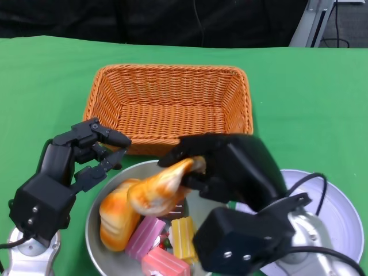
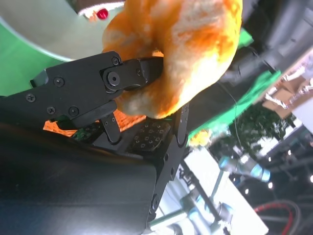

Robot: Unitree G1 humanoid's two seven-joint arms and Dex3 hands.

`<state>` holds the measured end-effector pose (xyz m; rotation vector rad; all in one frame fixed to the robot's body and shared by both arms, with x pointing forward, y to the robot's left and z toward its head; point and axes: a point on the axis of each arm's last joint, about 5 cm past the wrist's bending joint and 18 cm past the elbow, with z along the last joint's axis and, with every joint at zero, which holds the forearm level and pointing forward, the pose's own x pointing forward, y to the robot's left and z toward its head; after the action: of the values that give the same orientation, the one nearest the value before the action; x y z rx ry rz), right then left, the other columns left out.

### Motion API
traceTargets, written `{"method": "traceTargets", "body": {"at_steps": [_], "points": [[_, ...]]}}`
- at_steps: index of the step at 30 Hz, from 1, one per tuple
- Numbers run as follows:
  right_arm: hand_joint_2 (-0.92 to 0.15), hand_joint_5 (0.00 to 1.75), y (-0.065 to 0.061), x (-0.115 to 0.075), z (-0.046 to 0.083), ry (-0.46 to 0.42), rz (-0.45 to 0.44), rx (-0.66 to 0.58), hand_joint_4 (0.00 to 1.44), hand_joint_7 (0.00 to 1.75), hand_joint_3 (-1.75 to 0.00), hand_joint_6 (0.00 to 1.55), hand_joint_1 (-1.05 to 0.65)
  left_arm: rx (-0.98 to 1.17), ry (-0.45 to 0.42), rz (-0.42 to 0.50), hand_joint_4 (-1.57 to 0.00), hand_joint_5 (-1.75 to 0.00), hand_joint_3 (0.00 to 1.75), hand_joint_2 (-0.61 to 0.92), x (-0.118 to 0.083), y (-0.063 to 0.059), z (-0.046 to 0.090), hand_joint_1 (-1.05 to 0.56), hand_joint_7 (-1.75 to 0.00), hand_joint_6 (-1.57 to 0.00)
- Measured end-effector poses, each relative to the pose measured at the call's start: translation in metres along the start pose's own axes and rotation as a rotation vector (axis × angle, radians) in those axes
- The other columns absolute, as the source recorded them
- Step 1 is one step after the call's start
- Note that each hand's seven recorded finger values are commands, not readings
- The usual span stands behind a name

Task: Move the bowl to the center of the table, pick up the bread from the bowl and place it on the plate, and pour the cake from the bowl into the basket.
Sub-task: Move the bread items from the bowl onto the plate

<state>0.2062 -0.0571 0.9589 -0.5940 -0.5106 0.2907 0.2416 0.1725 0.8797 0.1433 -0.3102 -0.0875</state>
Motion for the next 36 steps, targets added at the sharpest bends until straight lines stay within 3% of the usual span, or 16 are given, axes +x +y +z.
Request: {"method": "traceTargets", "body": {"at_steps": [3, 4, 7, 10, 15, 20, 27, 36], "points": [[-0.91, 1.65, -0.012, -0.003, 0.003, 0.003, -0.035, 0.026, 0.84, 0.56, -0.2, 1.05, -0.25, 0.0, 0.001, 0.001, -0.77, -1.33, 0.22, 0.92, 0.0, 0.0, -0.001, -0.3, -0.99, -0.8], [-0.88, 1.66, -0.015, -0.005, 0.004, 0.003, -0.046, 0.031, 0.85, 0.74, -0.28, 0.99, -0.26, 0.001, 0.0, 0.001, -0.78, -1.33, 0.23, 0.92, -0.001, 0.0, -0.002, -0.29, -0.98, -0.8], [-0.71, 1.7, -0.025, -0.008, 0.007, 0.006, -0.082, 0.038, 0.86, 1.02, -0.65, 0.89, -0.27, 0.002, -0.003, 0.003, -0.79, -1.33, 0.24, 0.92, -0.002, 0.003, -0.005, -0.26, -0.99, -0.8], [-0.67, 1.74, -0.035, -0.014, 0.012, 0.008, -0.099, 0.056, 0.84, 1.1, -0.74, 0.85, -0.27, 0.005, -0.003, 0.005, -0.79, -1.33, 0.25, 0.92, -0.001, 0.005, -0.006, -0.25, -0.99, -0.8], [-0.67, 1.75, -0.055, -0.027, 0.02, 0.054, -0.148, 0.08, 0.84, 1.15, -0.73, 0.82, -0.3, 0.014, -0.001, 0.014, -0.81, -1.33, 0.24, 0.92, -0.001, 0.009, -0.006, -0.24, -1.0, -0.82], [-0.66, 1.75, -0.066, -0.041, 0.019, 0.123, -0.177, 0.112, 0.83, 1.33, -0.79, 0.74, -0.23, 0.014, 0.003, 0.015, -0.82, -1.32, 0.24, 0.92, 0.0, 0.011, -0.007, -0.24, -0.99, -0.82], [-0.63, 1.74, -0.077, -0.068, 0.005, 0.235, -0.213, 0.156, 0.83, 1.36, -0.84, 0.72, -0.23, 0.004, 0.014, 0.032, -0.81, -1.28, 0.22, 0.92, 0.0, 0.016, -0.009, -0.22, -0.95, -0.82], [-0.71, 1.75, -0.084, -0.094, -0.007, 0.372, -0.208, 0.189, 0.79, 1.4, -0.74, 0.69, -0.25, 0.008, 0.026, 0.034, -0.83, -1.24, 0.25, 0.92, 0.001, 0.022, -0.012, -0.2, -0.92, -0.83]]}}
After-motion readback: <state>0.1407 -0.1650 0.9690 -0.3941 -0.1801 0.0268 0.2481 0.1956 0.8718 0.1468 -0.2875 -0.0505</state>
